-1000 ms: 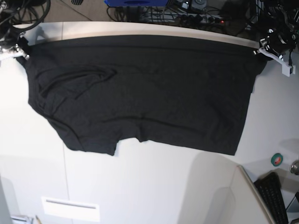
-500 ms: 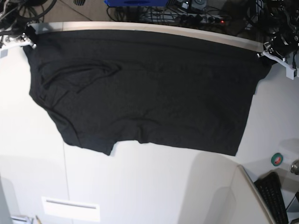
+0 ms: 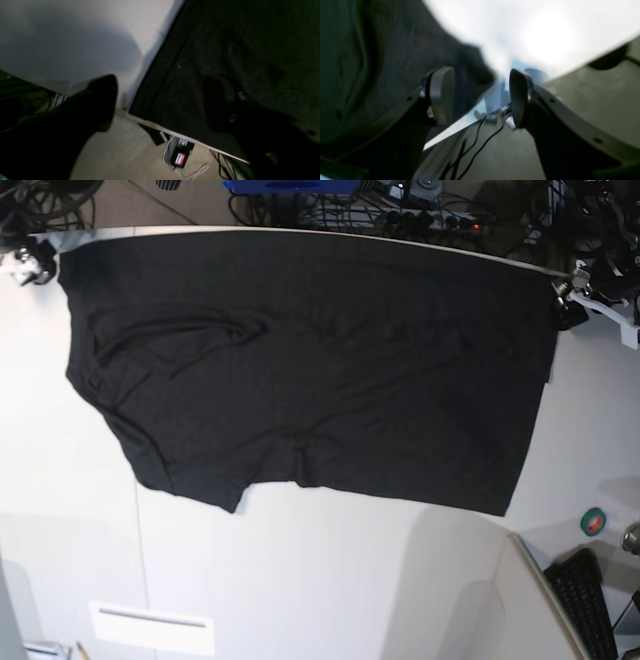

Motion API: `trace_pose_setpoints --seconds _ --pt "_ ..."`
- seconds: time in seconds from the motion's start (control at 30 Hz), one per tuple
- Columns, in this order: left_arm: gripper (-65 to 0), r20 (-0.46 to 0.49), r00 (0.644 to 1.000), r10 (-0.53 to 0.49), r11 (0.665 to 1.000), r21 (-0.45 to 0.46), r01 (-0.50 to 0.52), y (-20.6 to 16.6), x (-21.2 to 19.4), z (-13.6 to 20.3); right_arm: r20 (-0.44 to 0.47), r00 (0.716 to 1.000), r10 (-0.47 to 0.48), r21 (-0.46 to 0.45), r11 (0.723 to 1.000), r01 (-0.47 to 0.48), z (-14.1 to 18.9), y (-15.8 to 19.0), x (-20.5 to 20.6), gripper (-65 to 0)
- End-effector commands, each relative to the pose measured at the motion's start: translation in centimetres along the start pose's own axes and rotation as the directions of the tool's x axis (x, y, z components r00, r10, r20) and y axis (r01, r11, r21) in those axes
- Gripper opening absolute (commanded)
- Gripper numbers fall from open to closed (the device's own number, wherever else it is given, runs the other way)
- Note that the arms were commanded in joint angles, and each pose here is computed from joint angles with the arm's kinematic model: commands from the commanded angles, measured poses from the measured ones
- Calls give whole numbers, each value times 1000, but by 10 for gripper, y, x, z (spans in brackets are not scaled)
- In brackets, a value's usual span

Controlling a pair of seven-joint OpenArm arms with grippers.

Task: Layout the t-shirt on the table in an organized manner, then fold the t-shirt properly
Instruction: 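Lower the stretched edge onto the table and release both grippers, then grasp the black shirt's hem corner with the right gripper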

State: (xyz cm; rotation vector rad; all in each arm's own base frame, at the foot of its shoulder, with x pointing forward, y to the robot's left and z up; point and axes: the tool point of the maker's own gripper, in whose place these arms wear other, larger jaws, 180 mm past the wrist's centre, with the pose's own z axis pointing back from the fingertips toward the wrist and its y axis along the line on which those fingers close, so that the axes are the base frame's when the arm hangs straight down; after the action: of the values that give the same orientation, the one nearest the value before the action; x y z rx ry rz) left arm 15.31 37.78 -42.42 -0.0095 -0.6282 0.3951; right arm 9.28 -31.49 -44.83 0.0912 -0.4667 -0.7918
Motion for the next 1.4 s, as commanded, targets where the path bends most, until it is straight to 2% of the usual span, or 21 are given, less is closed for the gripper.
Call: trace_pose_setpoints --seconds 0.0,0.1,0.17,0.23,0.3,0.37,0.4,0.47,0.53,0.6,0.77,0.83,0.87,0.97,1.2,1.37 --pt "-117 67 998 -3 999 33 1 14 20 11 96 995 15 9 1000 -16 10 5 30 -318" --pt "-117 119 993 11 996 87 -21 36 36 26 216 976 39 -5 999 -38 26 8 67 -318" --pt "-118 142 990 -13 995 98 -1 37 50 31 262 958 114 15 992 -122 26 27 94 -318" --pt "-142 165 985 -54 995 88 40 26 63 32 264 937 230 69 964 -256 12 66 114 -318" --pt "-268 174 978 -116 993 53 108 2 73 28 263 899 350 123 912 -391 -6 106 125 -342" --pt "-505 162 968 -192 980 -16 197 -34 76 15 257 843 473 163 838 -520 -28 145 125 -390" --pt "-635 150 964 -219 972 -50 228 -49 73 9 255 797 548 160 788 -594 -37 161 124 -407" --pt "-650 137 957 -255 958 -100 269 -71 70 0 231 685 691 124 677 -725 -58 187 118 -396" --pt "-650 136 963 -231 964 -103 245 -76 69 -4 181 564 806 59 563 -824 -77 198 110 -363" --pt "-650 136 971 -197 973 -90 210 -74 69 -5 141 476 868 15 479 -878 -89 209 98 -341" --pt "-650 135 974 -183 977 -81 195 -72 70 -5 173 331 928 -94 350 -932 -95 242 85 -336" --pt "-650 132 974 -186 977 -85 198 -73 69 -6 192 284 939 -119 310 -943 -97 255 77 -336" --pt "-650 131 974 -184 976 -89 197 -75 68 -6 196 267 944 -123 294 -948 -99 261 72 -336" --pt "-650 112 979 -171 978 -97 182 -75 60 -11 177 250 952 -120 273 -955 -112 268 66 -341" --pt "-650 87 994 -72 989 -121 83 -64 35 -34 170 255 952 -106 275 -956 -120 278 70 -344" --pt "-650 71 996 -54 990 -123 63 -61 26 -38 151 267 952 -95 283 -954 -128 282 77 -344"
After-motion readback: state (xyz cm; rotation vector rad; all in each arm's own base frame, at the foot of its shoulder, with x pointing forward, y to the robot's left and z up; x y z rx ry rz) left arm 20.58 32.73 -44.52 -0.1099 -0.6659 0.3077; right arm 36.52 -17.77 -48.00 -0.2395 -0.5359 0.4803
